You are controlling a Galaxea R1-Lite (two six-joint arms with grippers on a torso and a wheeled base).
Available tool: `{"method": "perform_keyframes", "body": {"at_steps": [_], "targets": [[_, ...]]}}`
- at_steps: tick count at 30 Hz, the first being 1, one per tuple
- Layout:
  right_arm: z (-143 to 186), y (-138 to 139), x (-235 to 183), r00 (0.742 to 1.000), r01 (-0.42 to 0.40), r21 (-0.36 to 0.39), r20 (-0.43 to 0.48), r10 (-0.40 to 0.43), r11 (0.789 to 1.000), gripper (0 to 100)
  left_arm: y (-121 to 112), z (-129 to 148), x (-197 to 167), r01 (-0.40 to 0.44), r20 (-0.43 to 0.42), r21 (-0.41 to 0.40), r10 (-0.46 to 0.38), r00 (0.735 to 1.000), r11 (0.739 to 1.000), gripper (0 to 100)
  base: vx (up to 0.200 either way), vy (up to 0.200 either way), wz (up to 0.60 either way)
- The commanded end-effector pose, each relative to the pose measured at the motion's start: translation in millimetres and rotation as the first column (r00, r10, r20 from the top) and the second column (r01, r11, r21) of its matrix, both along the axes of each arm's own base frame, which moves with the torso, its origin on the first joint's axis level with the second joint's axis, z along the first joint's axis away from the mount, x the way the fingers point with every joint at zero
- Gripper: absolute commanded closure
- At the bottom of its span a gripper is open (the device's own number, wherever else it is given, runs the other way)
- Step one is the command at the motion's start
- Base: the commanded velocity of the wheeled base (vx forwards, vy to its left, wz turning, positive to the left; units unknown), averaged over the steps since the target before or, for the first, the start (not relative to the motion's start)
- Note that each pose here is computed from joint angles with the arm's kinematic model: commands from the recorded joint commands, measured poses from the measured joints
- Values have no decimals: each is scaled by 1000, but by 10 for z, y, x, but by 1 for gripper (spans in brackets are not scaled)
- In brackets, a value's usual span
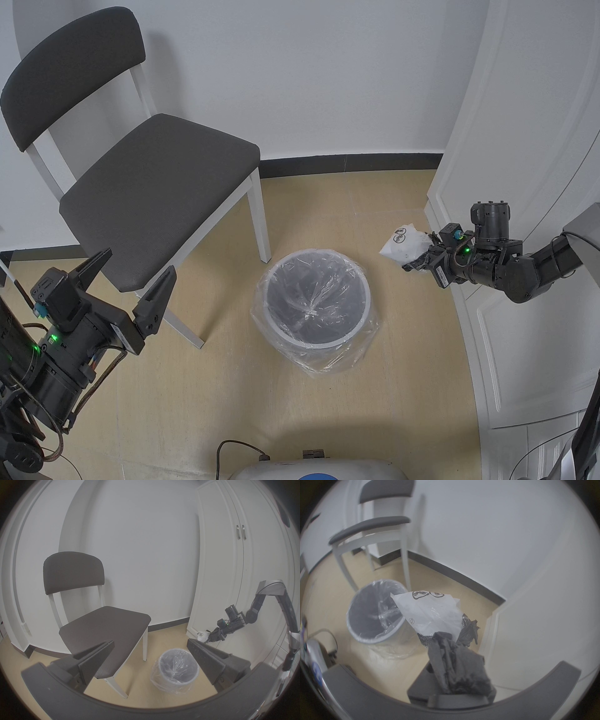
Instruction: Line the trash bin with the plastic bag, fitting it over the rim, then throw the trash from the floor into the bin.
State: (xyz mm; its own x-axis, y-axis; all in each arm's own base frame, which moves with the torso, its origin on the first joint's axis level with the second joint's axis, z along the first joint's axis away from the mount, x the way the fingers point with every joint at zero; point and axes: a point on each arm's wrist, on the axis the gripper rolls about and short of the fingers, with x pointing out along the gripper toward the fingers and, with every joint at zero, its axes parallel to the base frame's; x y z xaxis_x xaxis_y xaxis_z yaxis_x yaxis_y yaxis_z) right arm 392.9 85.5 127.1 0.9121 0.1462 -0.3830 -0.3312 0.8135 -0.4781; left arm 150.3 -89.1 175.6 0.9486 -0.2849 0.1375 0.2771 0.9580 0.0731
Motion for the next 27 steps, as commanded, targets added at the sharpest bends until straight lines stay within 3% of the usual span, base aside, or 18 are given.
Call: {"method": "perform_keyframes", "body": {"at_steps": [1,5,8,10,11,12,14,15,16,18,22,23,24,27], "targets": [[312,82,-255,985,-137,-155,82,151,978,100,0,2,-1,2,0,-1,-2,1000,1000,0,0,0,0],[352,239,-301,960,-232,-254,98,264,939,100,0,8,-2,2,3,-3,-2,1000,1000,0,0,0,0],[412,346,-329,927,-282,-398,120,354,873,100,6,5,-1,-1,1,-4,1,1000,1000,0,0,0,0],[460,419,-355,898,-312,-489,127,421,815,100,6,5,-1,-1,1,-4,1,1000,1000,0,0,0,0],[467,443,-360,889,-321,-511,127,439,798,100,6,5,-1,-1,1,-4,1,1000,1000,0,0,0,0],[494,500,-365,865,-336,-562,133,483,756,100,7,7,-3,-1,3,-5,1,1000,1000,0,0,0,0],[506,563,-369,841,-347,-614,132,525,709,100,9,10,-5,-1,4,-5,1,1000,1000,0,0,0,0],[526,604,-362,824,-344,-655,133,551,673,100,10,13,-7,-1,5,-6,1,1000,1000,0,0,0,0],[523,605,-358,822,-344,-661,131,554,667,100,10,13,-7,-1,5,-6,1,1000,1000,0,0,0,0],[541,684,-294,776,-311,-785,115,620,535,100,9,9,-10,8,5,-4,-8,1000,1000,0,0,0,0],[507,810,-172,712,-241,-915,59,700,323,100,11,-9,-17,42,0,1,-42,999,999,0,0,0,0],[503,820,-167,708,-239,-918,57,703,316,100,11,-9,-17,43,0,2,-43,999,999,0,0,0,0],[461,935,-130,681,-223,-941,38,731,256,100,15,-12,-16,45,-1,1,-45,999,999,0,0,0,0],[311,1143,-134,643,-259,-945,-15,766,199,100,42,-12,-1,28,-2,0,-28,1000,1000,0,0,0,0]]}}
